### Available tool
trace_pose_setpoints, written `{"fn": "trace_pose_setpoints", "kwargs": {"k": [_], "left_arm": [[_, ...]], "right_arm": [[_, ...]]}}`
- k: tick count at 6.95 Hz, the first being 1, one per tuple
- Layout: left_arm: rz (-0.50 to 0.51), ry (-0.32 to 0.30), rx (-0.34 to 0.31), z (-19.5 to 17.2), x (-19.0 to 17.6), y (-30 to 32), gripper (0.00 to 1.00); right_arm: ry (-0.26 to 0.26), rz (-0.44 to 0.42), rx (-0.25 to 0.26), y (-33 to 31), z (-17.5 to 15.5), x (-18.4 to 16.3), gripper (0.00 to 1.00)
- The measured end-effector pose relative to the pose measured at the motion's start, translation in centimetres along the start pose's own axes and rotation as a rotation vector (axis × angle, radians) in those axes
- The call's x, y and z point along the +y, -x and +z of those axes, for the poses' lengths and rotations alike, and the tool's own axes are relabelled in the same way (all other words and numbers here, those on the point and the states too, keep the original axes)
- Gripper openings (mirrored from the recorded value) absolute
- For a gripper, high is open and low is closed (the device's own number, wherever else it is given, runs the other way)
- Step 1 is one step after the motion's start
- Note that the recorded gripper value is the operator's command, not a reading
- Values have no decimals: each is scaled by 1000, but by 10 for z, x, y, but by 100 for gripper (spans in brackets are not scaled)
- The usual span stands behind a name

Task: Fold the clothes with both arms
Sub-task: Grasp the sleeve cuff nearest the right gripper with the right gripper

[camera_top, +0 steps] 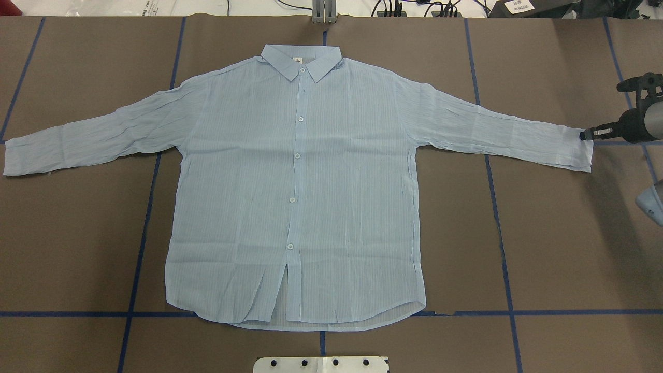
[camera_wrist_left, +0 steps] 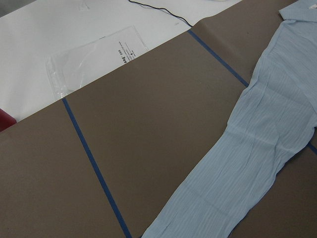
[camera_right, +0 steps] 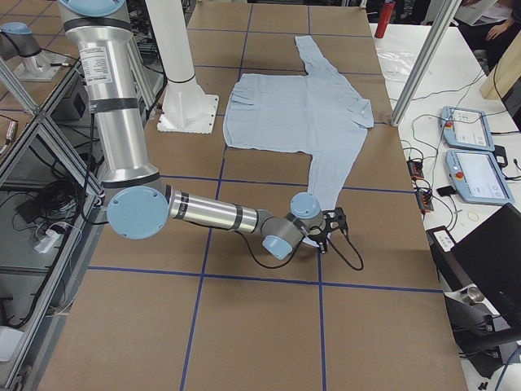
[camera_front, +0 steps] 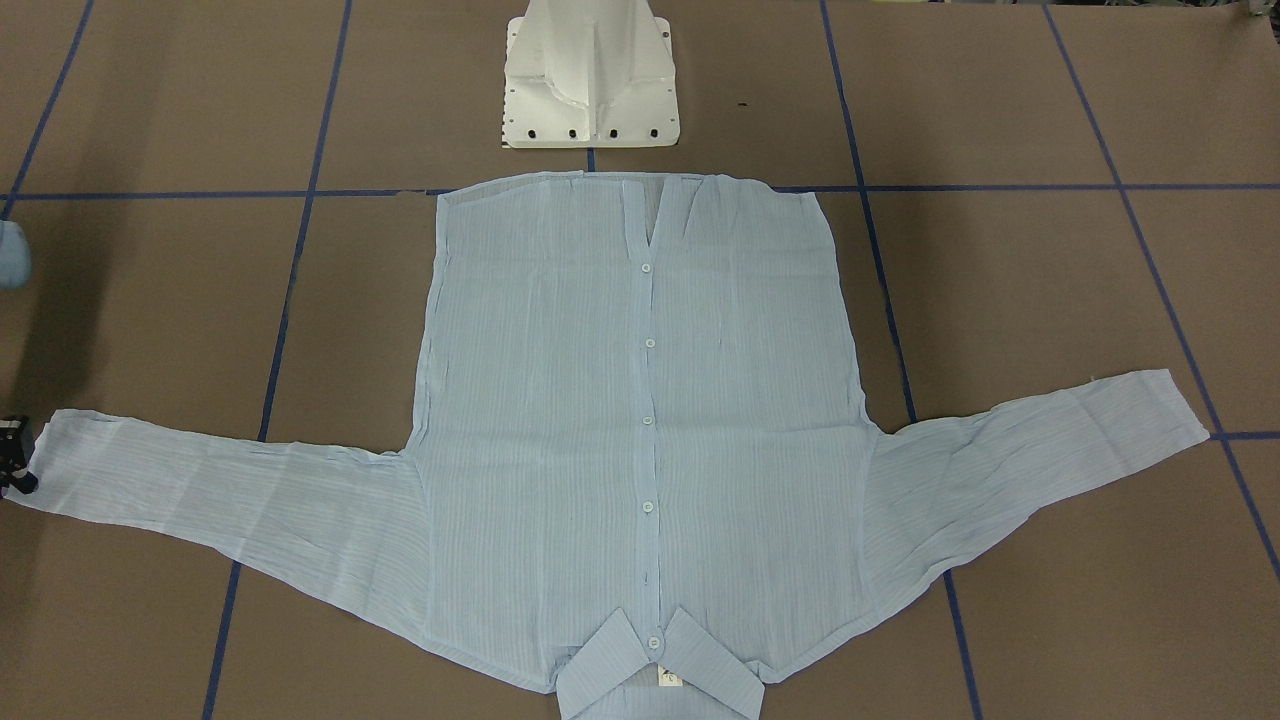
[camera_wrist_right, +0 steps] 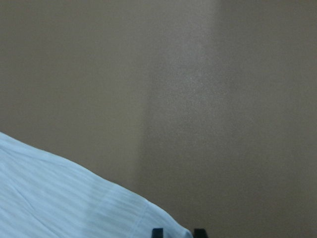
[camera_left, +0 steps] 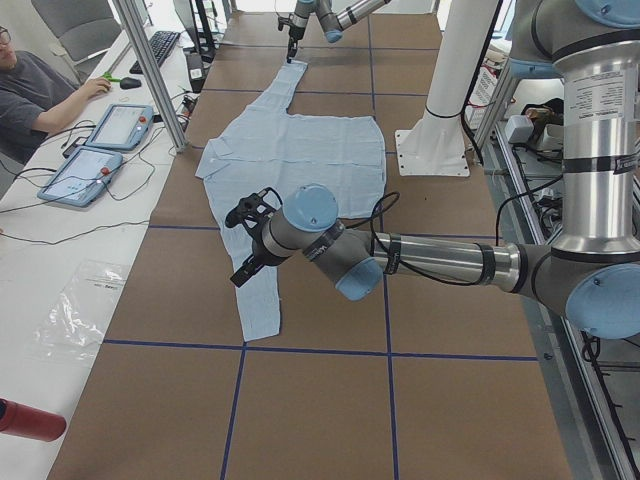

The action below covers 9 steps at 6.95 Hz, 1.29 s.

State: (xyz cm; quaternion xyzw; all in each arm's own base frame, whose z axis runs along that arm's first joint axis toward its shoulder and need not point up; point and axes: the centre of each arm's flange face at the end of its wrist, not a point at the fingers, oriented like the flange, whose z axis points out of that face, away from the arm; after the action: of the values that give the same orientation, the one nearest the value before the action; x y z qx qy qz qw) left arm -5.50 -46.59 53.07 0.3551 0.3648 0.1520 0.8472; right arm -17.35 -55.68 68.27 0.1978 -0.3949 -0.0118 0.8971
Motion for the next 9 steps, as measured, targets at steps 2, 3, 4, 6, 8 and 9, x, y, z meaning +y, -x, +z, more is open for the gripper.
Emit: {"fn": "trace_pose_setpoints", "kwargs": {"k": [2, 3, 4, 6, 8, 9], "left_arm": [[1, -1, 0, 0, 4, 0, 100], [0, 0, 0, 0, 4, 0, 100], [0, 0, 0, 0, 6, 0, 100], [2, -2, 0, -1, 11, -1, 100], [2, -1, 1, -1, 13, -1, 100], [2, -1, 1, -1, 13, -1, 100]], "right_arm": [[-11, 4, -20, 8, -8, -4, 0], [-32, 29, -50, 25, -21, -16, 0], [-59, 80, -82, 48, -38, -31, 0], [-122, 181, -124, 100, -65, -59, 0], [-166, 284, -117, 213, -62, -86, 0], [-193, 339, -82, 292, -52, -99, 0]]}}
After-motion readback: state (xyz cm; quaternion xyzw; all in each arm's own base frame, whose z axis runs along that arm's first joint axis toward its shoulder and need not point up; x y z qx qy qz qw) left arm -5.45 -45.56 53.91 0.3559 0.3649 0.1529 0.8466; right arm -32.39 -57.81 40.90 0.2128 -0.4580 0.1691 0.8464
